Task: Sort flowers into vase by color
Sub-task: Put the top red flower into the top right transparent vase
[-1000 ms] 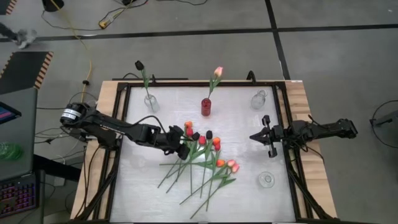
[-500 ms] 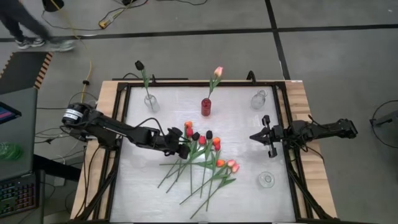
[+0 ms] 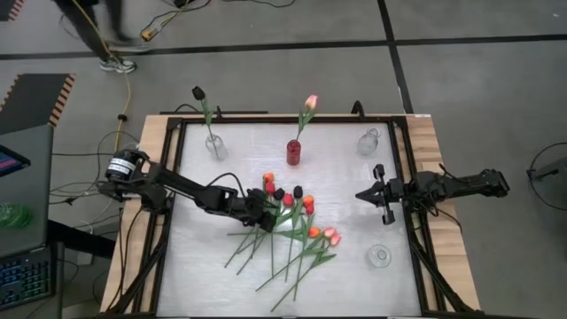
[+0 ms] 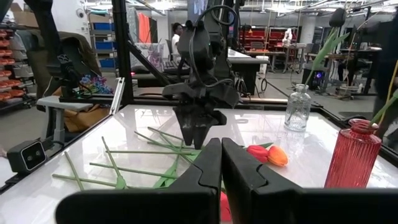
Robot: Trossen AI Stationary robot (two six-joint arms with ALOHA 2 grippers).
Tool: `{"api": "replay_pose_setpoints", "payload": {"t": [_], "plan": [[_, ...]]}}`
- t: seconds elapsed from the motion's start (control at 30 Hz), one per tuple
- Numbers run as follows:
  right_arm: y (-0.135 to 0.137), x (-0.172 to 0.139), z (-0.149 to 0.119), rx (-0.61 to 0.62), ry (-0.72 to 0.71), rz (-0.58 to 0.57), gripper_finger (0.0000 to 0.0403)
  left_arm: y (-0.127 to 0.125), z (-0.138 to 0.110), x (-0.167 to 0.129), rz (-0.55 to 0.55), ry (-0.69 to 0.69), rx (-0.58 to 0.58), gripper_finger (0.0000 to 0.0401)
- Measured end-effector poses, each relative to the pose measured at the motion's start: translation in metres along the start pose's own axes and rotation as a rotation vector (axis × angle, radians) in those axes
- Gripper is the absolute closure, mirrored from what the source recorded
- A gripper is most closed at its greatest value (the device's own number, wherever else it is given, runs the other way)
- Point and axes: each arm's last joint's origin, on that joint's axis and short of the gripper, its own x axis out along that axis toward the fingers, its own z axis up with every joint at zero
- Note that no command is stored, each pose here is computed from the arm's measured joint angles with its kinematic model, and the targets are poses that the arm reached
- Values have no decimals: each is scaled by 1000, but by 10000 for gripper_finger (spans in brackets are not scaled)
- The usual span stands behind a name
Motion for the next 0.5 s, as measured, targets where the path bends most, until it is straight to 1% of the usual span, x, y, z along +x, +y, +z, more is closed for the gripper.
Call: {"api": "replay_pose_setpoints", "payload": {"t": [0.17, 0.27, 0.4, 0.5], "plan": [[0, 0, 0, 0, 1, 0, 362, 7, 4, 6, 40, -5, -9, 248], [0, 0, 0, 0, 2, 0, 362, 7, 8, 7, 36, -34, -10, 248], [0, 0, 0, 0, 2, 0, 362, 7, 8, 6, 39, -39, -10, 248], [0, 0, 0, 0, 2, 0, 362, 10, 7, 6, 66, -35, -8, 248]]}}
